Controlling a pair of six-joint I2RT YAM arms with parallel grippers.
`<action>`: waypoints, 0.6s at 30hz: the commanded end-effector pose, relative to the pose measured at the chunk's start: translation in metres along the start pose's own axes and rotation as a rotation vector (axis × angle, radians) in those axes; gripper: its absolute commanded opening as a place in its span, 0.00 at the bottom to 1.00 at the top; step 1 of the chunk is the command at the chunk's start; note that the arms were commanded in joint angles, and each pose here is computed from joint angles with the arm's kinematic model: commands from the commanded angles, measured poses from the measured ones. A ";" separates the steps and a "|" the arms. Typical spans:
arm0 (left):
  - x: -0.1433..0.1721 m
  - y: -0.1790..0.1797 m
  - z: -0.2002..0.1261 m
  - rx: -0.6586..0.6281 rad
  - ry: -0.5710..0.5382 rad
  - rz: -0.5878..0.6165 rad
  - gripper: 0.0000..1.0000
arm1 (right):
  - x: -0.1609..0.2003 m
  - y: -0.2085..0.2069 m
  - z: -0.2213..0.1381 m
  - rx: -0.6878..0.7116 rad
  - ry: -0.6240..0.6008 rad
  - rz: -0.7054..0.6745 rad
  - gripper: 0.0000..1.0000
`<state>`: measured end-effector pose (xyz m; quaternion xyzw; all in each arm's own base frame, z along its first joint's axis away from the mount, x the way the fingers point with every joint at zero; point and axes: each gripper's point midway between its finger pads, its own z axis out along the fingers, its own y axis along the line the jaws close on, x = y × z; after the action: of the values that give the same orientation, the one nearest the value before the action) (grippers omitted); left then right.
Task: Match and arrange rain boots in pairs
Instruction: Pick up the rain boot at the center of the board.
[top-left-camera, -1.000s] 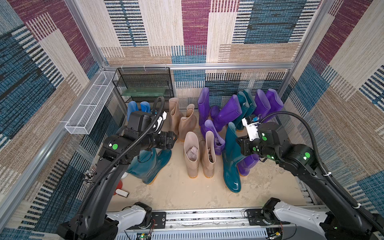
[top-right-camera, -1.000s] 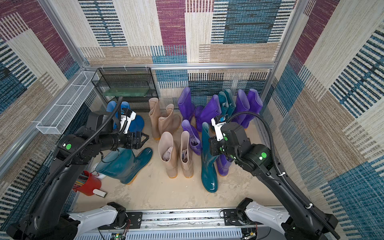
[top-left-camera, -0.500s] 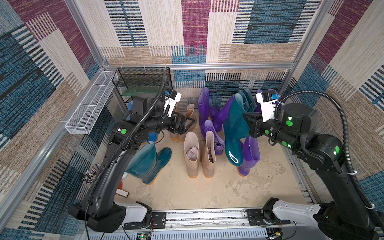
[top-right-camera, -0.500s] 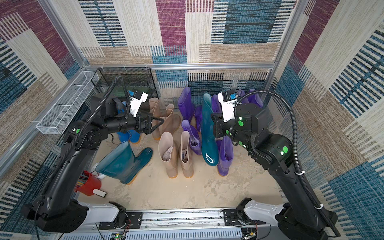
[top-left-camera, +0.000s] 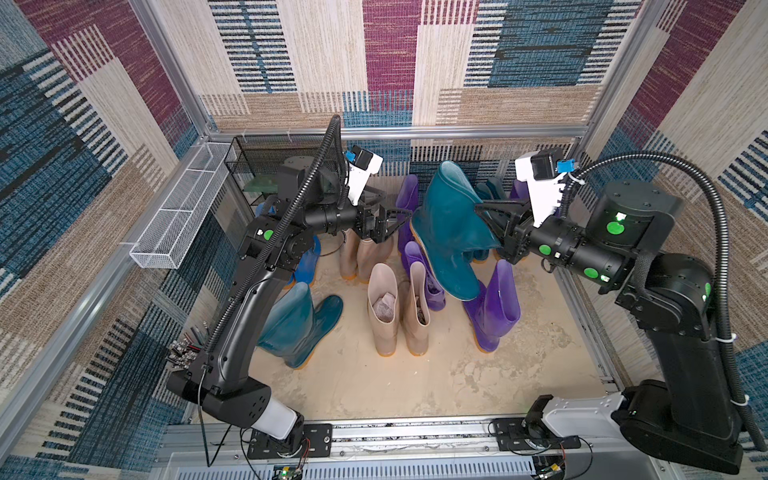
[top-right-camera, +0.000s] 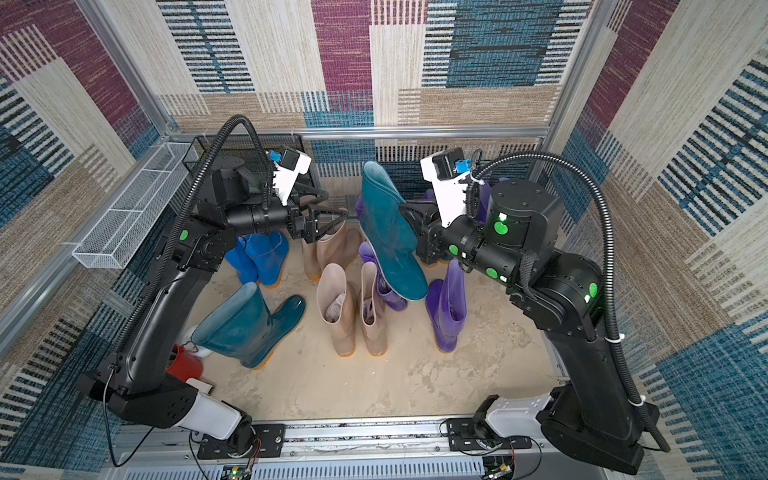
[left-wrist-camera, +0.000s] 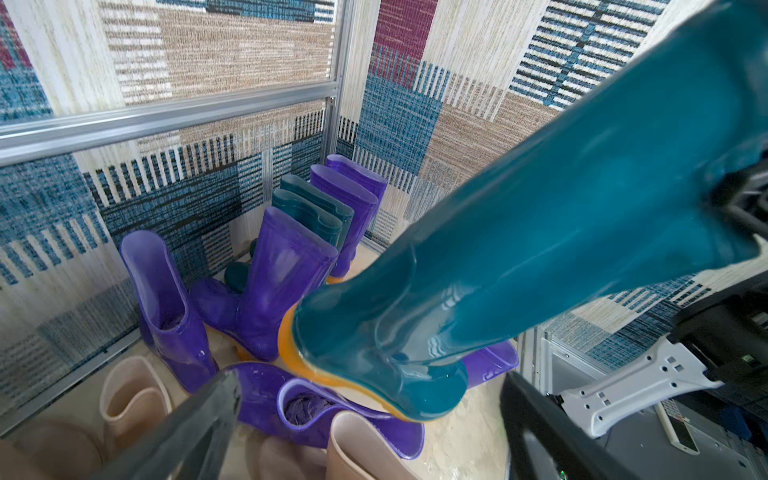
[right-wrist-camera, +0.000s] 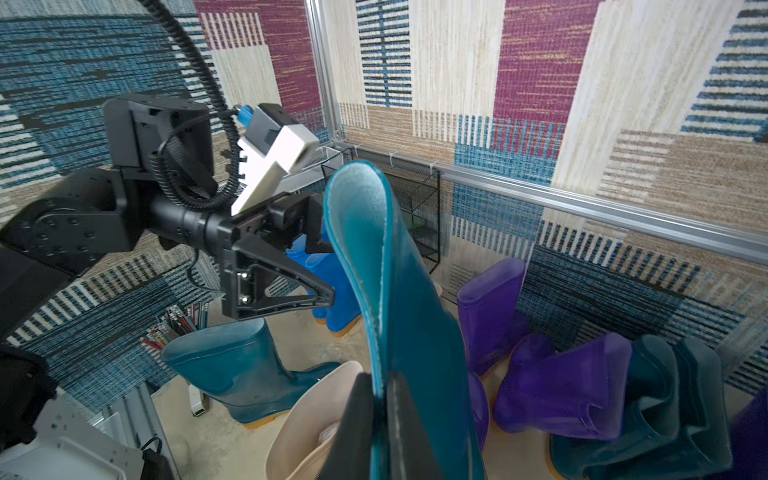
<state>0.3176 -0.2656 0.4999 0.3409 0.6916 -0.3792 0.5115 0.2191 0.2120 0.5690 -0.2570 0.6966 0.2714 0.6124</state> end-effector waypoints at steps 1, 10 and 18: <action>-0.026 -0.005 -0.005 0.006 -0.089 0.112 1.00 | -0.032 0.016 -0.009 -0.084 -0.113 -0.030 0.00; -0.049 -0.025 -0.017 0.061 -0.167 0.171 1.00 | -0.030 0.052 -0.009 -0.278 -0.112 -0.025 0.00; -0.024 -0.063 -0.026 0.285 -0.127 0.173 1.00 | -0.020 0.072 -0.006 -0.367 -0.093 -0.035 0.00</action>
<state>0.2800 -0.2714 0.5331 0.3979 0.6109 -0.4243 0.5370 0.1775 0.2569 0.5627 -0.3587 0.6541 0.3651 0.5569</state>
